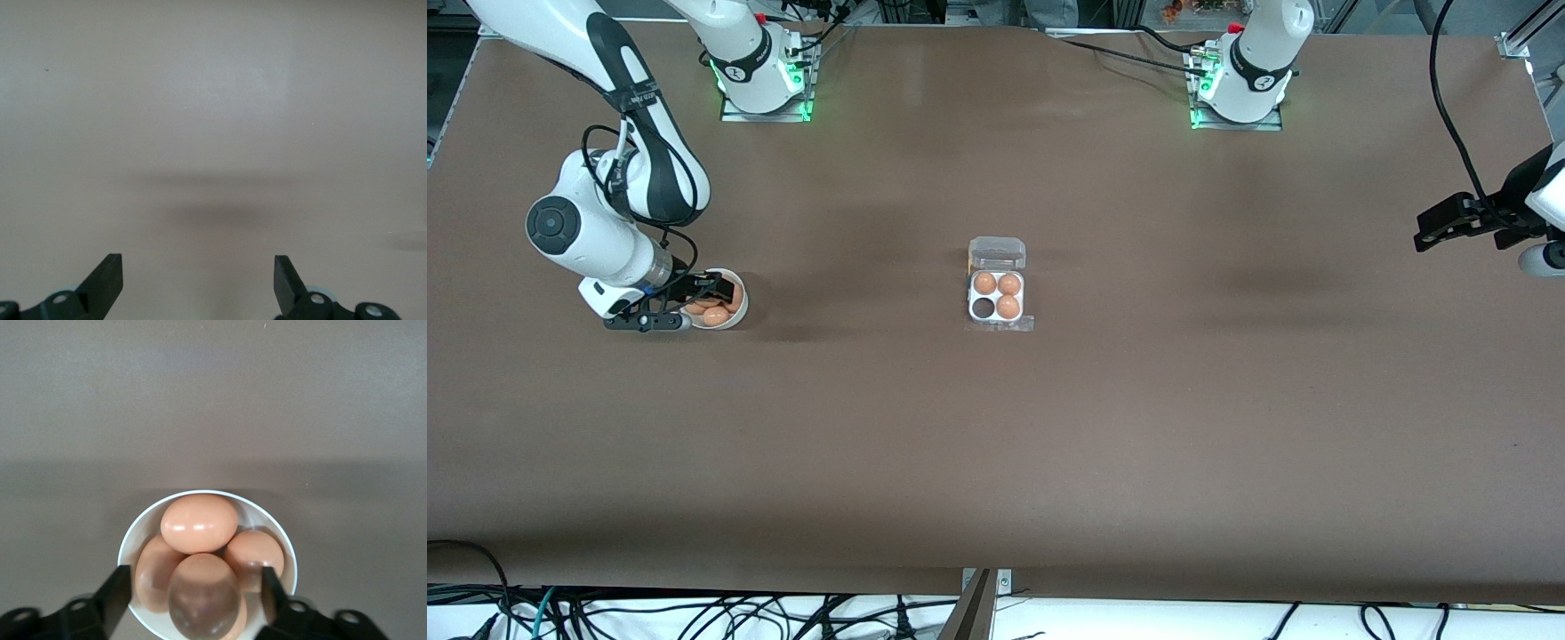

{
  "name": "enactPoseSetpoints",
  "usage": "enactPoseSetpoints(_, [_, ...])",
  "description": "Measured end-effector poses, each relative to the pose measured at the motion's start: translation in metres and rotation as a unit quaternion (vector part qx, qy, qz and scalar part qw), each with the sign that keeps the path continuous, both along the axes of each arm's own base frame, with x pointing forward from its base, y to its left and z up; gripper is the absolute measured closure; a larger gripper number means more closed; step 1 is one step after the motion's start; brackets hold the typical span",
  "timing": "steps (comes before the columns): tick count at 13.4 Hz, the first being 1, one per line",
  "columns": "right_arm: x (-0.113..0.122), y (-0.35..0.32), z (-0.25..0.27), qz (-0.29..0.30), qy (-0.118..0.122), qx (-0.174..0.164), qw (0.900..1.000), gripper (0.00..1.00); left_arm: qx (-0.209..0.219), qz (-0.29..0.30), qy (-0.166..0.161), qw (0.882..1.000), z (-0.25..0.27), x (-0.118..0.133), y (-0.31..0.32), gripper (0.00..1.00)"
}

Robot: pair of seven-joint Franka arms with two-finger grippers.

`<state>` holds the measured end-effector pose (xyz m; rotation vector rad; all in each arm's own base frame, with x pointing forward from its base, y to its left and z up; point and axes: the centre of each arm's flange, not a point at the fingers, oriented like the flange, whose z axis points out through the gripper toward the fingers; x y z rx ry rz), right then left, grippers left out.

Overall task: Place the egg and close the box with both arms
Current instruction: 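Lower the right gripper and grasp one brown egg from the bowl, then carry the egg with the right gripper to the clear egg box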

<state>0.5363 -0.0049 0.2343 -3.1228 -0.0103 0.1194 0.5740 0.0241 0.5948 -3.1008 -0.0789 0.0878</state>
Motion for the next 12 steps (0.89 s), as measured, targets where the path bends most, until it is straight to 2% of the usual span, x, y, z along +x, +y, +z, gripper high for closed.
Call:
enactPoseSetpoints(2, [0.0001, -0.0001, 0.0001, 0.001, 0.000, 0.000, 1.000, 0.44, 0.000, 0.000, 0.001, 1.000, -0.0011, 0.0005, -0.0001, 0.00])
enactPoseSetpoints(3, [0.0002, 0.0000, 0.0001, 0.002, 0.000, 0.000, 1.000, 0.52, 0.000, 0.000, 0.001, 1.000, -0.0011, 0.0005, -0.0003, 0.00])
enactPoseSetpoints(12, [0.0083, 0.0032, 0.0091, 0.007, -0.002, 0.001, 1.000, 0.52, 0.000, -0.001, 0.001, 1.000, -0.0012, 0.0006, -0.0006, 0.00])
